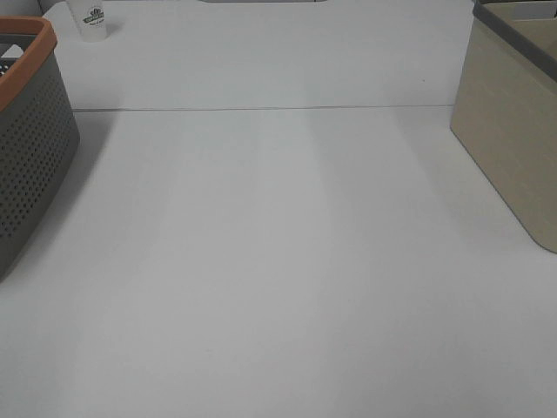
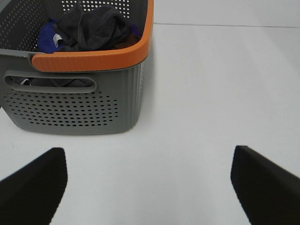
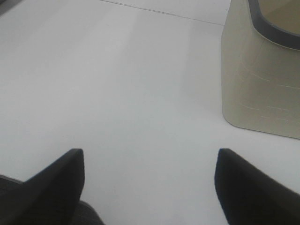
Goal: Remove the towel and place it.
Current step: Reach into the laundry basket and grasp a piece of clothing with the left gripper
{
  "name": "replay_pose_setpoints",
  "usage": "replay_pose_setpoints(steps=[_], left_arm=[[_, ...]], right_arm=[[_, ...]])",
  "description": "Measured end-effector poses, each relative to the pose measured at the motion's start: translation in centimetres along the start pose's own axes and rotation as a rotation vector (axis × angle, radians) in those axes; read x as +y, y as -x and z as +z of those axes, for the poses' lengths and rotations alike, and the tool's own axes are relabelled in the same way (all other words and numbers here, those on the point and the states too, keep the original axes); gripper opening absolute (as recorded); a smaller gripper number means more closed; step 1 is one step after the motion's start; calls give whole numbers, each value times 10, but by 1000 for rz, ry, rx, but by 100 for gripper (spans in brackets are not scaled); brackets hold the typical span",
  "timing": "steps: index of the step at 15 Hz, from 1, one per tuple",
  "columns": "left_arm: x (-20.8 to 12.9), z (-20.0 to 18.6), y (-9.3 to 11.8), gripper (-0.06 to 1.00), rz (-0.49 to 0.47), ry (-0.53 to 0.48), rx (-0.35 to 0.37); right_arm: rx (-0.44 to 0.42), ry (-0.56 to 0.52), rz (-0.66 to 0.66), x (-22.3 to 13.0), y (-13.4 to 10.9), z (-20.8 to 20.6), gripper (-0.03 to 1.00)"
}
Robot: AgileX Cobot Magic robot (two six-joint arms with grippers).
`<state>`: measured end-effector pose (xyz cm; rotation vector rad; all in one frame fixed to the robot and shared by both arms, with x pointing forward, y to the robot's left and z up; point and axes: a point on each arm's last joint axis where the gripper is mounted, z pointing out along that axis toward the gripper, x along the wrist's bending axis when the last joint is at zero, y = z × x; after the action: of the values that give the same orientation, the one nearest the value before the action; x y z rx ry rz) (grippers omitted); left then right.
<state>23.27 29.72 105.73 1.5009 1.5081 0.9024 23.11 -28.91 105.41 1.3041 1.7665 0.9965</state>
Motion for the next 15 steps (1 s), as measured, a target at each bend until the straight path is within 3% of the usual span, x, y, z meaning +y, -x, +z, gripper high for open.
replay_pose_setpoints(steps=[15], left_arm=[[0, 0, 0, 88, 3, 0, 0]], right_arm=[[-33, -6, 43, -1, 3, 0, 76]])
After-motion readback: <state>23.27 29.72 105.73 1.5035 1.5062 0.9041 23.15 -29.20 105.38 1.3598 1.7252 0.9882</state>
